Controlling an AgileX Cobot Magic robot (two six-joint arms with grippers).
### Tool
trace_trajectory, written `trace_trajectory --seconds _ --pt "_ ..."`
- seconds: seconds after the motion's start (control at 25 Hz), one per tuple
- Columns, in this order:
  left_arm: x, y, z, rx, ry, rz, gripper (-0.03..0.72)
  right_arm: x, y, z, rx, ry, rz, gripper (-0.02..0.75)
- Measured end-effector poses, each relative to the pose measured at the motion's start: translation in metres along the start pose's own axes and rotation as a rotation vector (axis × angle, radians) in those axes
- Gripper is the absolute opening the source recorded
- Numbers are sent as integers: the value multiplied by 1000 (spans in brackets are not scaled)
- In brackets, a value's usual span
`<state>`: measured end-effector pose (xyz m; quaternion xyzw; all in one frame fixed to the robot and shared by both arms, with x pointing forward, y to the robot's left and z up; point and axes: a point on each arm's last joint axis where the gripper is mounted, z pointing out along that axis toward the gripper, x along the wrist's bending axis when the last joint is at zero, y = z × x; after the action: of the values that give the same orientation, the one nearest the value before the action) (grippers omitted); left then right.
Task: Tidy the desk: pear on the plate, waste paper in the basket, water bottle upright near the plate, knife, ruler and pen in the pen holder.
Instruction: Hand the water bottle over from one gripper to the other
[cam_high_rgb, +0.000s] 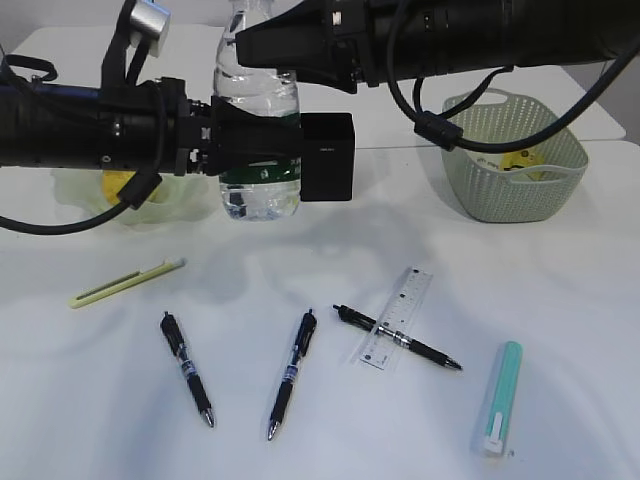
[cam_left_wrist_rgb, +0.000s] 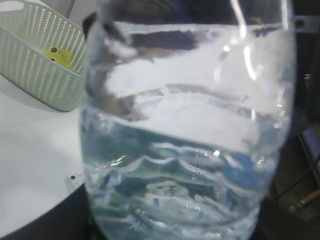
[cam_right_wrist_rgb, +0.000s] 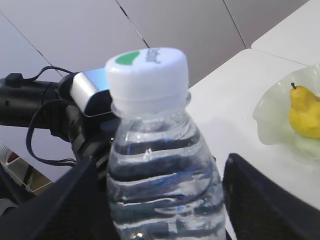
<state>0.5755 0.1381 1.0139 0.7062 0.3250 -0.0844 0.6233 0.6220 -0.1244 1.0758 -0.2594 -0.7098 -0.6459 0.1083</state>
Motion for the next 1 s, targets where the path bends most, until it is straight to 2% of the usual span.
trace_trajectory --seconds 0.48,0.64,1.0 --pt "6 3 -8 -17 9 -10 382 -1 1 -4 0 -2 11 595" --pt "11 4 -11 -30 40 -27 382 -3 4 -17 -9 5 40 595" --pt "13 4 -12 -35 52 -34 382 -29 14 -78 -60 -140 60 594"
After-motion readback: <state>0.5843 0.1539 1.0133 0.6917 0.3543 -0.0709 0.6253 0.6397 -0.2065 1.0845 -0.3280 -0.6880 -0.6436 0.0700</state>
